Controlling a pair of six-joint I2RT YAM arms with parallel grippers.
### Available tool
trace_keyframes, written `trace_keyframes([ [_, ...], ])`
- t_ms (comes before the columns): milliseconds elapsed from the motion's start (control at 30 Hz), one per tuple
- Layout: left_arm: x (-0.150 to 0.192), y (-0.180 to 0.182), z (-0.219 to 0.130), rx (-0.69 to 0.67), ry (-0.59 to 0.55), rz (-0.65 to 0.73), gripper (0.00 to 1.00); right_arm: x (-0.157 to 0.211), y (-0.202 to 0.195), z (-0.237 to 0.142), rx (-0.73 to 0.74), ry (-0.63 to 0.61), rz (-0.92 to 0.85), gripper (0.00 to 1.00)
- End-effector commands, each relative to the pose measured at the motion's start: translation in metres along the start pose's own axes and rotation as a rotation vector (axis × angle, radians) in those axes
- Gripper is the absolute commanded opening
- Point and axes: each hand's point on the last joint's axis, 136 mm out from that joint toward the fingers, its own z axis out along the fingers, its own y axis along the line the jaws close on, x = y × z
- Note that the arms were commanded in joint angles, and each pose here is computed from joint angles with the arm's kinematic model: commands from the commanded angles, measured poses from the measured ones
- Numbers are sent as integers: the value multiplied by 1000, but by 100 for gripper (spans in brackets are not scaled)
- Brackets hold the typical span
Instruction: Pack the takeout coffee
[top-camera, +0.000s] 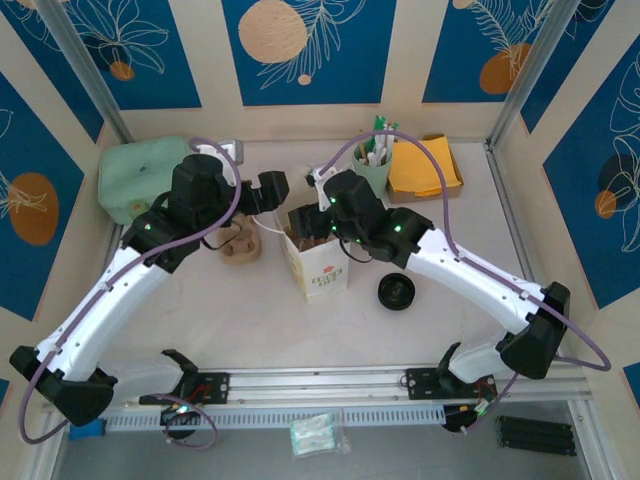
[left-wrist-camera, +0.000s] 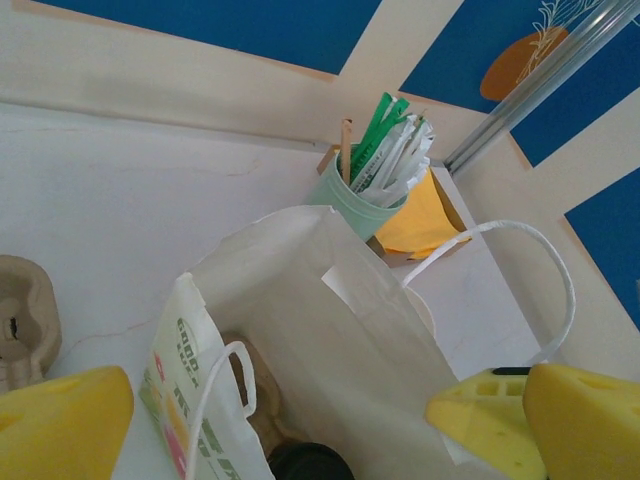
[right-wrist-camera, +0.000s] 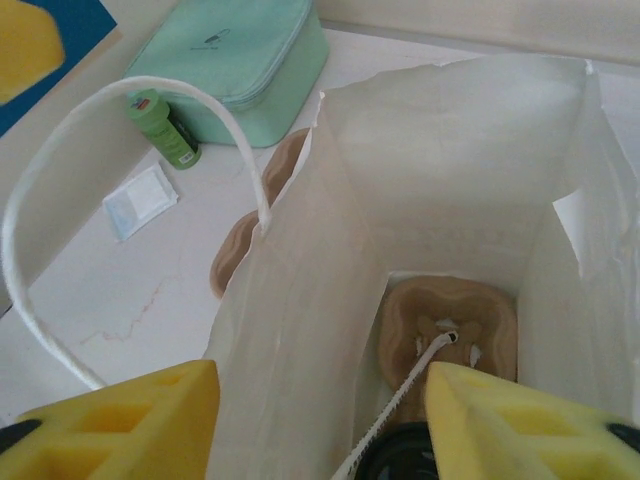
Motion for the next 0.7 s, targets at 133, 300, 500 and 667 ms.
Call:
trace_keyframes([
  [133,-17,-19,-4,58,-36,4,99,-49,-11,-53,-32,-107,101,68],
  [300,-22,-29,-3,75,-33,25,99,-64,-51,-71,29,-119,227,77],
  [500,-28,-45,3,98,-25,67,99,-68,-96,-83,-14,-108,416,78],
  [667,-30,-62,13,114,-9,112,99,-56,-141,-84,-2,-93,574,81],
])
